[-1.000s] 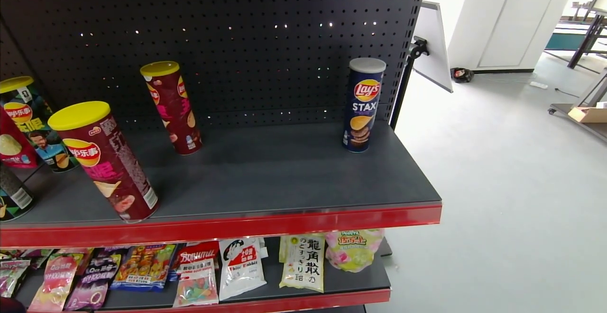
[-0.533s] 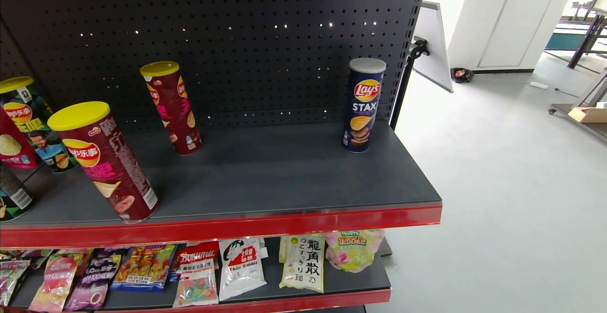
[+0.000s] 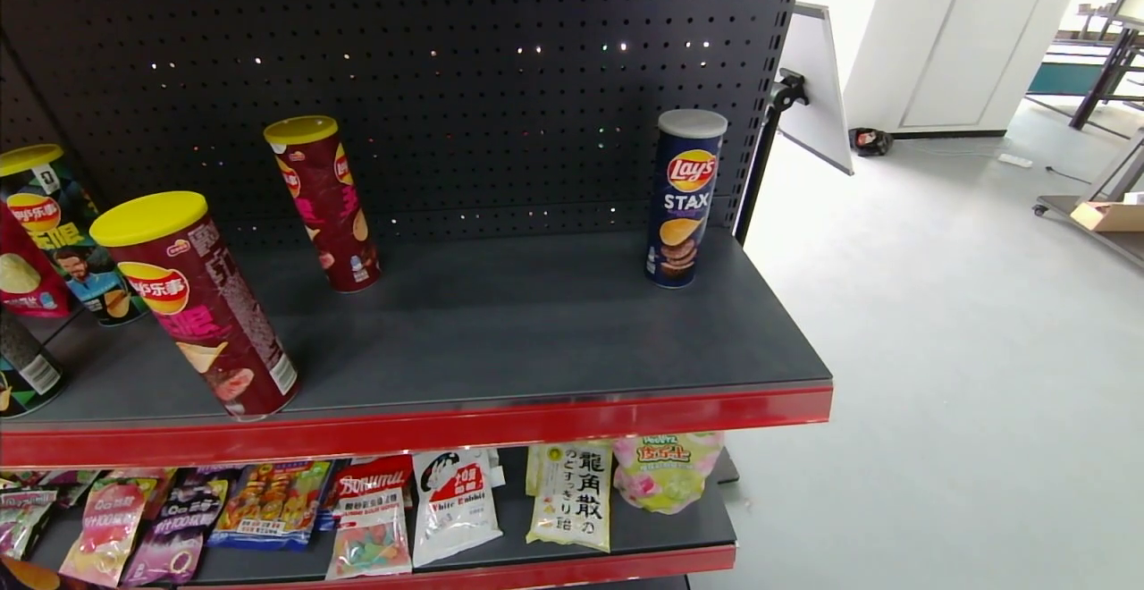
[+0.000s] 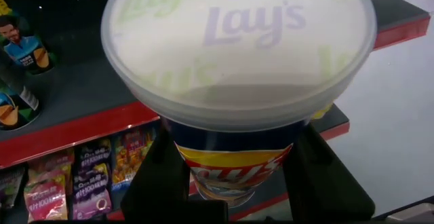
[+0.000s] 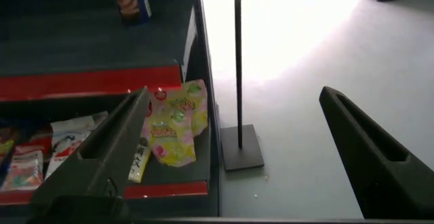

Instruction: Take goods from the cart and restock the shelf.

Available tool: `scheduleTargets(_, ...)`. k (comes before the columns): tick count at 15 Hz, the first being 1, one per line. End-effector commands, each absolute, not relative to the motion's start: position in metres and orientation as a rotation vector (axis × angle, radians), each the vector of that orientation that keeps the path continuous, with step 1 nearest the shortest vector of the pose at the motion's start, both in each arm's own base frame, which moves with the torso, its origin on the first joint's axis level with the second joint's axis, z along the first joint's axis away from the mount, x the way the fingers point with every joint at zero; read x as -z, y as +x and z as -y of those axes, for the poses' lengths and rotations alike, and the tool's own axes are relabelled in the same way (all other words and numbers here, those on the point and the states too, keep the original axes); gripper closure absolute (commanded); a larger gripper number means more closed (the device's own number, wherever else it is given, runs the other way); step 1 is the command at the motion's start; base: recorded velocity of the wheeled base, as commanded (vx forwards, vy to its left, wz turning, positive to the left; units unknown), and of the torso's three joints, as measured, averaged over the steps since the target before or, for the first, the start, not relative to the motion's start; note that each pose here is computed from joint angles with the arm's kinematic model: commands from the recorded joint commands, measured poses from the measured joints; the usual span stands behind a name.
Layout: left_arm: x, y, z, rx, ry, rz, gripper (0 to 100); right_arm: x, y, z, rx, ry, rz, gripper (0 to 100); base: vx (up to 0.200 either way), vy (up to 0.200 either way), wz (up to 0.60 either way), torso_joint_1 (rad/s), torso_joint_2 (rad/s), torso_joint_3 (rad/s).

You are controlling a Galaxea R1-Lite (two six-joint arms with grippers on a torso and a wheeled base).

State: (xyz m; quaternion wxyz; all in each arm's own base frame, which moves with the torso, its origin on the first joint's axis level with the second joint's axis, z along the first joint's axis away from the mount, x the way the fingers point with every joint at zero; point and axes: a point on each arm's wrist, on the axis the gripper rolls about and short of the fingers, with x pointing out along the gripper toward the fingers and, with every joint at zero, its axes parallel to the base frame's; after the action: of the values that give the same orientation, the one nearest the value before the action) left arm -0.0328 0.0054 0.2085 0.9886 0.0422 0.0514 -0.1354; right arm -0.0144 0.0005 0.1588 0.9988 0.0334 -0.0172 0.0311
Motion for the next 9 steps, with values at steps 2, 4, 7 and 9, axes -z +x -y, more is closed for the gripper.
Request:
scheduleTargets(2,-0.213,-0.025,-0.004,0.272,0.087,-0.137,100,-0.264,0.183,-0.035,-0.305,0.158,-0.061,0,0.000,0.000,0.00,0.000,0.00,0.000)
scheduleTargets(4,-0.213,-0.026,-0.004,0.229,0.091,-0.132,100,-0.256,0.238,-0.051,-0.339,0.148,-0.052,0,0.000,0.000,0.00,0.000,0.00,0.000)
scheduleTargets(7,-0.215,-0.024,-0.006,0.126,0.143,-0.140,100,-0.240,0.274,-0.073,-0.498,0.082,-0.117,0,0.000,0.000,0.00,0.000,0.00,0.000)
scheduleTargets(9,-0.213,-0.023,-0.006,0.128,0.144,-0.148,100,-0.228,0.296,-0.079,-0.549,-0.006,-0.129,0,0.000,0.000,0.00,0.000,0.00,0.000)
